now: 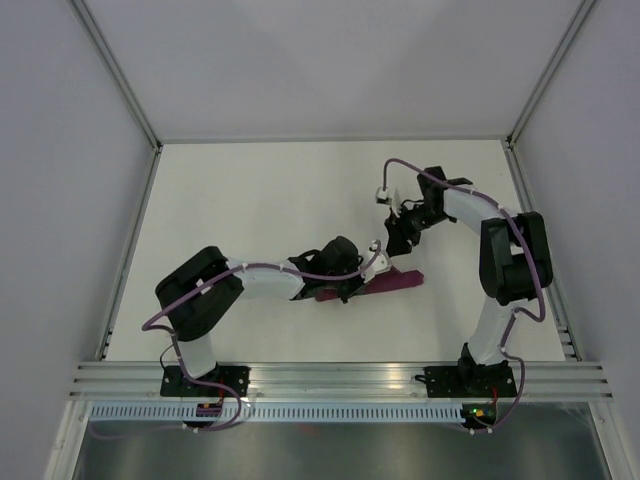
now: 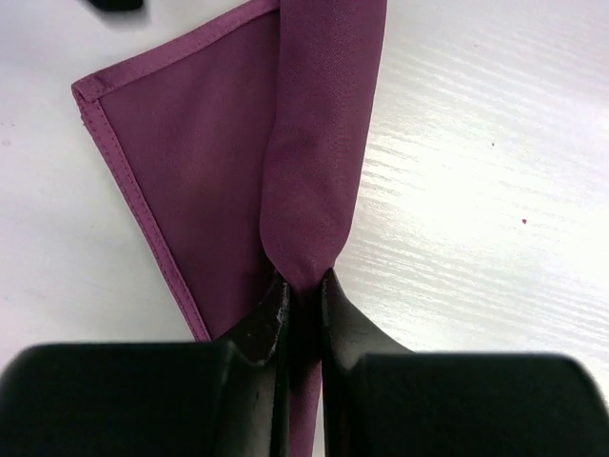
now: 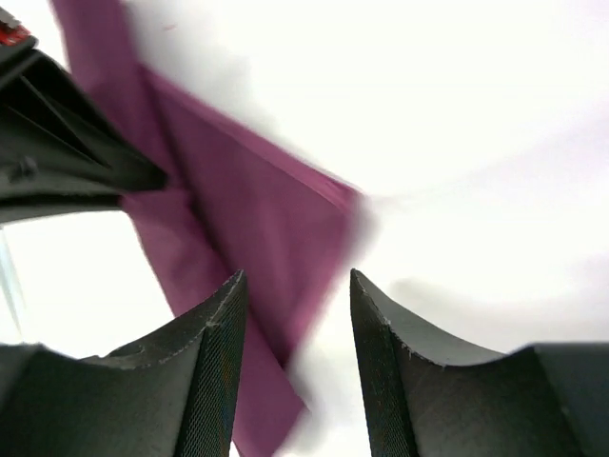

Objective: Fold the napkin, place the utensils inside, and roll it up
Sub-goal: Roll the napkin with the utensil

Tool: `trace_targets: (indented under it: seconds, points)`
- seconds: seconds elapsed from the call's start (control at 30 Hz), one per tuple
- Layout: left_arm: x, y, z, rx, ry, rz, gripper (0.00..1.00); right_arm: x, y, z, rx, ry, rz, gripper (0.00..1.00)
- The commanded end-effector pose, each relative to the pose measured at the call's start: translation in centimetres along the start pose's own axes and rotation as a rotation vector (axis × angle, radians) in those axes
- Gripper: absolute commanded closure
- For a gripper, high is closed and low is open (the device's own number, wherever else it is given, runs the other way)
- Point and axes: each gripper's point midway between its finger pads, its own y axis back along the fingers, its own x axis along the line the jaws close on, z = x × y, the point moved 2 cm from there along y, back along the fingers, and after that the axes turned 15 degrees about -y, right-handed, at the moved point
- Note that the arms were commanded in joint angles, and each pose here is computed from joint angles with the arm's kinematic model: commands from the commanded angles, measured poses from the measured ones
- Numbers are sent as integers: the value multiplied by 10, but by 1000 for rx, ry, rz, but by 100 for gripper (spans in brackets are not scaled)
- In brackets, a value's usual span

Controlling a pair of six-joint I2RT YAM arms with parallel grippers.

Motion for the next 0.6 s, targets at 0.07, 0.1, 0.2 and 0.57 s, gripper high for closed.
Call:
trace_targets:
  seconds: [0.07,0.1,0.2,0.57]
  points:
    - [-14,-1,-26,105,264,-162,98,-11,66,32,-269,76,-202,48]
    - [-17,0,-25,95,290,-205,98,-10,72,30,-283,88,-223,48]
    - [-13,-2,-25,95,377,-280,98,0,84,16,-324,159,-315,47]
    - [-6,-11,-48,179,679,-494,98,45,63,-41,-321,448,-433,37]
